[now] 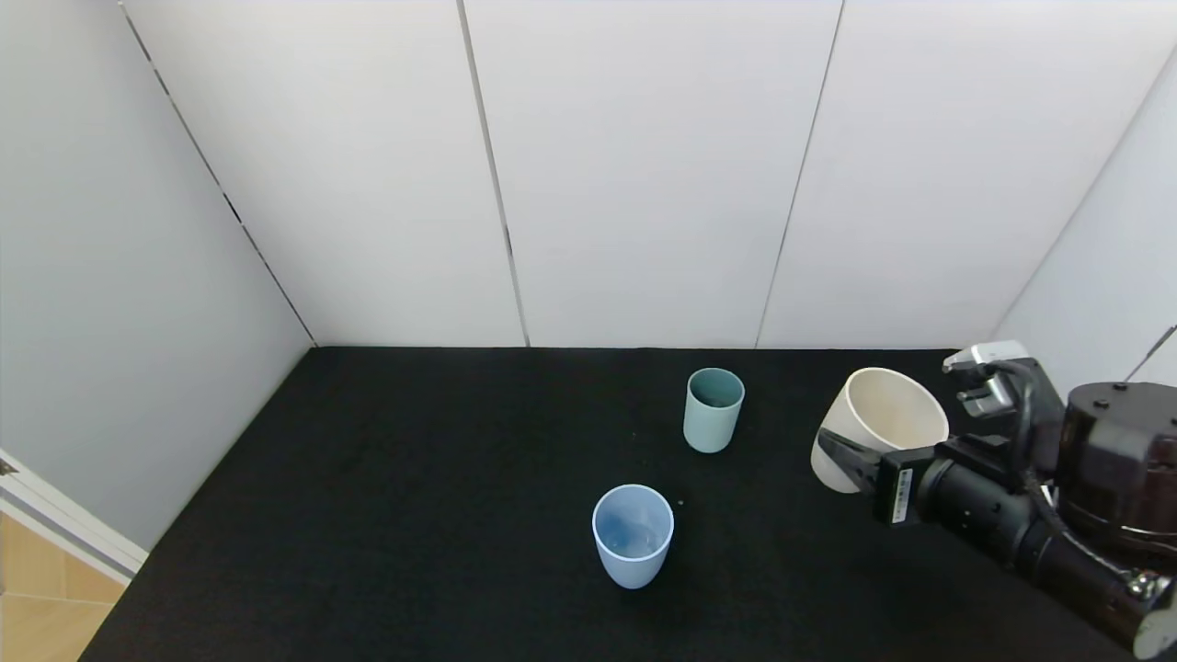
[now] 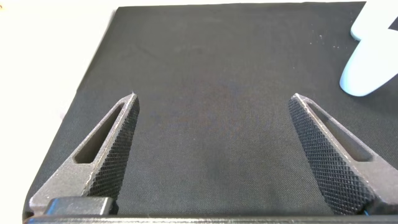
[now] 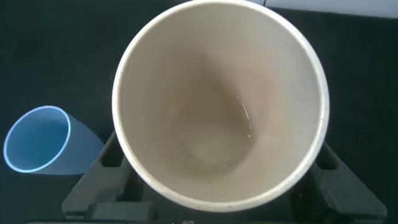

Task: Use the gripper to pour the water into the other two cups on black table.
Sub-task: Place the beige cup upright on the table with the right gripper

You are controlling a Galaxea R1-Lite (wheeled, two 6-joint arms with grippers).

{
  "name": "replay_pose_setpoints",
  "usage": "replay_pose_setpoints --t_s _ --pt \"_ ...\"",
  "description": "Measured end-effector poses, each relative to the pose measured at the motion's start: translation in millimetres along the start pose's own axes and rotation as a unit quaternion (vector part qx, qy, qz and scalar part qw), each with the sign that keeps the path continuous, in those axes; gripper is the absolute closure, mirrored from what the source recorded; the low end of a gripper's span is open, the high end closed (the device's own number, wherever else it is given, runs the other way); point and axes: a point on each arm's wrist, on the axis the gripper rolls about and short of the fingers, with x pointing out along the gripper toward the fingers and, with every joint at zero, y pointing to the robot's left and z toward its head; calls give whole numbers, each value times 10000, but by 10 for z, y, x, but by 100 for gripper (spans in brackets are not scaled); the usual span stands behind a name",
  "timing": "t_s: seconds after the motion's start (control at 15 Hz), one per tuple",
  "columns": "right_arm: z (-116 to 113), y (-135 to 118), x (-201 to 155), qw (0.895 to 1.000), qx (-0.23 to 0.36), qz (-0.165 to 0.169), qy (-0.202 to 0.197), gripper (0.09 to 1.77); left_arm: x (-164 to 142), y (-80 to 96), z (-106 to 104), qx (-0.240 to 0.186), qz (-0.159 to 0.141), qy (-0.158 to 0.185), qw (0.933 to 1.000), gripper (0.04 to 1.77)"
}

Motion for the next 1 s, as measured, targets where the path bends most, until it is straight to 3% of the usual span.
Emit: replay_pose_setpoints --t_s 0.47,0.87,1.0 --pt "-422 -45 271 9977 -81 -145 663 59 0 0 0 -1 -6 0 10000 9" --pt "-631 -65 410 9950 -143 -216 964 59 0 0 0 -1 -9 2 10000 9" --pt "-698 -60 482 9956 -132 -210 899 59 0 0 0 -3 -9 2 10000 9"
